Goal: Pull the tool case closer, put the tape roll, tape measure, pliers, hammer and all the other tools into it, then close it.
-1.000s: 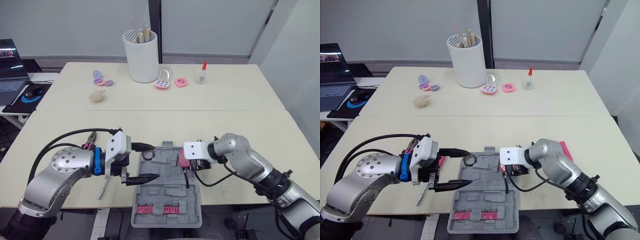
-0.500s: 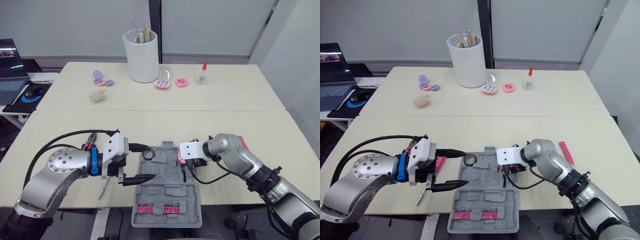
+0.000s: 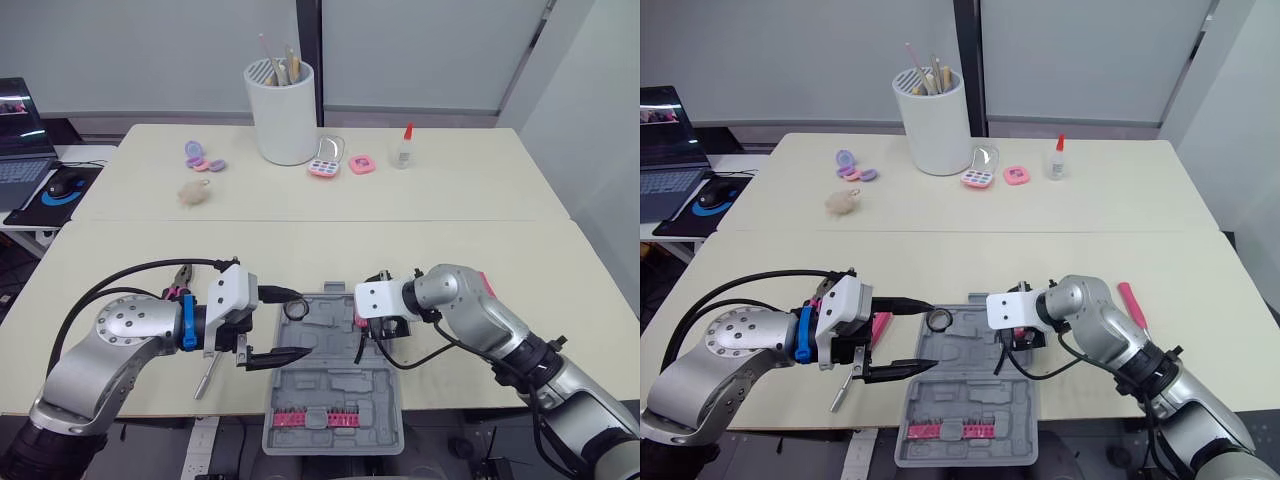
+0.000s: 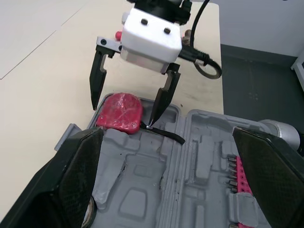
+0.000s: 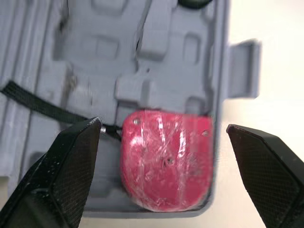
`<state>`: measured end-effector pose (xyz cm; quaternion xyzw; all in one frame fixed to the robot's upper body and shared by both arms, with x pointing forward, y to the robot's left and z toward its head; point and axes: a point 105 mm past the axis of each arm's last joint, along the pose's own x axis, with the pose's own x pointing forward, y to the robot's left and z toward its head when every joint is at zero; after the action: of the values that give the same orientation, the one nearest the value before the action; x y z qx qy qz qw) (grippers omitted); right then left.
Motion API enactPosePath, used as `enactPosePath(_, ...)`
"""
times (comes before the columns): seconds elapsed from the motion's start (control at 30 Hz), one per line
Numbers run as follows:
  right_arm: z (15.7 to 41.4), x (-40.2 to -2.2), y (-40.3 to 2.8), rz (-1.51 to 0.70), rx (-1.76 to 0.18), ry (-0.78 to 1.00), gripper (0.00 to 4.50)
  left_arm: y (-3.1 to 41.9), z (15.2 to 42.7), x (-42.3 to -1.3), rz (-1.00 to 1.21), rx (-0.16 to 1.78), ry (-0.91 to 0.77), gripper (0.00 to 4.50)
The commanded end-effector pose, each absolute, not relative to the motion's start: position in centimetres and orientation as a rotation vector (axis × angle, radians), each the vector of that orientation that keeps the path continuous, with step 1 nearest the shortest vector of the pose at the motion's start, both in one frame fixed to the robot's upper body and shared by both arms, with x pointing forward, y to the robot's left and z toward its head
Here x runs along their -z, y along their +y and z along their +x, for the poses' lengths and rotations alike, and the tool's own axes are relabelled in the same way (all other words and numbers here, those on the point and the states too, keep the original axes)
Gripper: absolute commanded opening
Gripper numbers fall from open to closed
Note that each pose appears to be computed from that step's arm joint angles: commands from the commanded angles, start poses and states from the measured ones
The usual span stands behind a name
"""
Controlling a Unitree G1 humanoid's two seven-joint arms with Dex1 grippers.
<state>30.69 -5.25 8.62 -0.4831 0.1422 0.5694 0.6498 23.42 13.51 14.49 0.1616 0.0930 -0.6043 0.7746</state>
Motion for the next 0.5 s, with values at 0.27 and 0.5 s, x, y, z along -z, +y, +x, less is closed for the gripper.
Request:
enactPosePath(0.27,29.3,-13.4,-5.8,-0.814,-1.333,0.03,4.46,12.9,23.7,-15.9,0.392,1.332,0.145,4.5)
enactPosePath(0.5,29.5,-10.8,-6.8,-0.69,-1.296,0.001,2.82,12.8,24.0,-16.1,0.4,1.34,0.133,4.5)
